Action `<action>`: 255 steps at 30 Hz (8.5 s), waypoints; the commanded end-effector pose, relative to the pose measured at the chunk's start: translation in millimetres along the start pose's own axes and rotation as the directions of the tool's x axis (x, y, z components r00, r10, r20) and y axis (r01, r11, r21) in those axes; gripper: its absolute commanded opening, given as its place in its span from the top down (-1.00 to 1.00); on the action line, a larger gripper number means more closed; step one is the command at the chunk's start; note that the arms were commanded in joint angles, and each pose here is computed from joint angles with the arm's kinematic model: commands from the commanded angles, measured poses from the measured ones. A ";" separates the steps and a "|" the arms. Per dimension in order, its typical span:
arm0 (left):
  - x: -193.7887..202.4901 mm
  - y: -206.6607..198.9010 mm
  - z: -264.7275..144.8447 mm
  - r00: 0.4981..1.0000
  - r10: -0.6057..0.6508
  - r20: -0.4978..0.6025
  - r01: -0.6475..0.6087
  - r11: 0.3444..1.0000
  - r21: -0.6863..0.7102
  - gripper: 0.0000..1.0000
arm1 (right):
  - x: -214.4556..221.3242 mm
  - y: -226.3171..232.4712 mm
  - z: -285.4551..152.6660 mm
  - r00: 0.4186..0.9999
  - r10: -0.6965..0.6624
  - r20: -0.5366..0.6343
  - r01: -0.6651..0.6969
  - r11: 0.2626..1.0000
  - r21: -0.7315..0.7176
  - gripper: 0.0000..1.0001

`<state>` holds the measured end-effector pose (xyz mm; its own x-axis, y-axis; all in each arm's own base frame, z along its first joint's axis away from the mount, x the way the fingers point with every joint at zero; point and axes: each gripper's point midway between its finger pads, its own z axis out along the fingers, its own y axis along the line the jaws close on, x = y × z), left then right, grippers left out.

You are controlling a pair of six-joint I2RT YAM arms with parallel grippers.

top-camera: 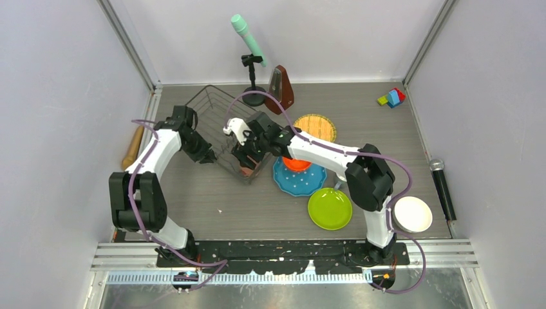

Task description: Load the mixed dishes into the dish rack

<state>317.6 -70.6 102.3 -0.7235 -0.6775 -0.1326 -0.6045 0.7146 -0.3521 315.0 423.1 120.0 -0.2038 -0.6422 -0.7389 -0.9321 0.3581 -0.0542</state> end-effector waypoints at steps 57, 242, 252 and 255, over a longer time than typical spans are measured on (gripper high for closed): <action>11.6 -8.0 -76.0 0.917 0.335 0.217 -0.359 0.929 0.087 -0.30 | 181.1 -144.8 -170.9 0.535 0.832 0.146 -0.782 0.422 0.459 -0.31; -127.2 -89.0 49.3 0.016 0.995 -0.103 -0.803 -0.048 -0.594 -0.99 | -18.3 -88.2 -306.6 0.542 0.569 0.618 -0.753 0.656 0.056 -0.46; -148.6 -93.5 23.5 0.148 0.989 0.015 -0.744 0.121 -0.657 -0.78 | -17.2 -85.9 -305.2 0.548 0.570 0.612 -0.748 0.662 0.053 -0.46; -158.2 -91.9 25.5 0.187 0.982 0.037 -0.720 0.162 -0.674 -0.62 | -15.9 -85.2 -305.1 0.555 0.571 0.605 -0.746 0.664 0.057 -0.46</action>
<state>483.2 -47.0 100.6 -0.7004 0.6495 -0.2960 0.3372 0.6665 0.6649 306.4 195.6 317.2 -0.5092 0.2427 -0.8257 -0.4169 0.7698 0.4834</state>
